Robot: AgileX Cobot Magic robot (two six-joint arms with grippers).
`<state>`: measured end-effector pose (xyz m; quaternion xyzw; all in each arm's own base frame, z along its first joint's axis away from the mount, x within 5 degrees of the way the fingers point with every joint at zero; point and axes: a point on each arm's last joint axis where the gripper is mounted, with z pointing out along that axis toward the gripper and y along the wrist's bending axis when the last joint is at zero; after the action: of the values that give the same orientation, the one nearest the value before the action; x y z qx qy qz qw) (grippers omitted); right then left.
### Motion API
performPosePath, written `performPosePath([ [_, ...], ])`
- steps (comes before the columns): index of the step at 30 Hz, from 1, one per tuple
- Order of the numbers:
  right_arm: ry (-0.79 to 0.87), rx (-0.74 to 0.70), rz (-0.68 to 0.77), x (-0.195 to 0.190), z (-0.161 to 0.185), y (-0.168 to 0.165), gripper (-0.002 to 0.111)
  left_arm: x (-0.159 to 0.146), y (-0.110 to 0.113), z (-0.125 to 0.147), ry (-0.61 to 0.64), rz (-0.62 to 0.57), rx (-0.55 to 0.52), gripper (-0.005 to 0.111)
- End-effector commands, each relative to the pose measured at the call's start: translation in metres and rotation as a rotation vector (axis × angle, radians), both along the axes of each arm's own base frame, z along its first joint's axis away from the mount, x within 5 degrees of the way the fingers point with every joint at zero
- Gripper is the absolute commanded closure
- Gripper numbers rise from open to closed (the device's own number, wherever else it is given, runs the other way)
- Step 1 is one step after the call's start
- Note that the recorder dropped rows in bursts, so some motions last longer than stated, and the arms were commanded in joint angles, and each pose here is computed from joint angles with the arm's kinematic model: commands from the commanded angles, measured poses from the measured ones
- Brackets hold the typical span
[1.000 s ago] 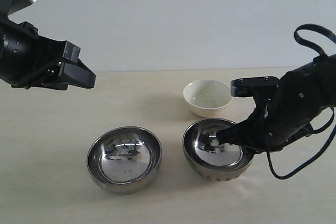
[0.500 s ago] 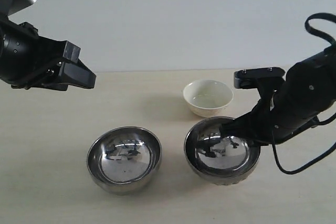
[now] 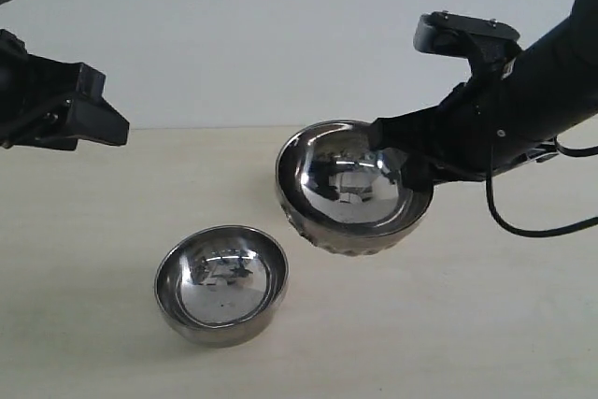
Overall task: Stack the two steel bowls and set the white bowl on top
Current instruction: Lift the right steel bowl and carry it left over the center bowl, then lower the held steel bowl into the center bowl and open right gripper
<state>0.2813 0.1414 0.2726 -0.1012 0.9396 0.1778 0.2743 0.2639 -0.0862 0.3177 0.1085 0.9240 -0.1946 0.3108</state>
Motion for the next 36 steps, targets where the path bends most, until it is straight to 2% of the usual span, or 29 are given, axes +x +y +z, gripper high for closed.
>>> performPosePath([
  [1,0.006,0.035,0.099,0.0,-0.003,0.035,0.108,-0.007,0.006,0.011,-0.025,0.017,-0.008,0.051],
  [4,0.015,0.035,0.182,-0.002,-0.011,0.072,0.108,-0.01,0.006,0.011,-0.011,0.006,-0.002,0.051],
  [7,0.04,0.035,0.185,0.002,-0.022,0.085,0.108,-0.011,0.006,0.011,-0.001,0.001,0.002,0.051],
  [18,0.068,0.048,0.162,0.013,-0.056,0.103,0.108,-0.011,0.007,0.01,-0.003,-0.002,0.02,0.051],
  [30,0.082,0.008,0.232,0.011,-0.066,0.123,0.108,-0.011,0.007,0.01,-0.006,-0.004,0.024,0.051],
  [36,0.066,-0.062,0.189,0.015,-0.069,0.117,0.108,-0.011,0.007,0.01,-0.008,-0.007,0.026,0.051],
])
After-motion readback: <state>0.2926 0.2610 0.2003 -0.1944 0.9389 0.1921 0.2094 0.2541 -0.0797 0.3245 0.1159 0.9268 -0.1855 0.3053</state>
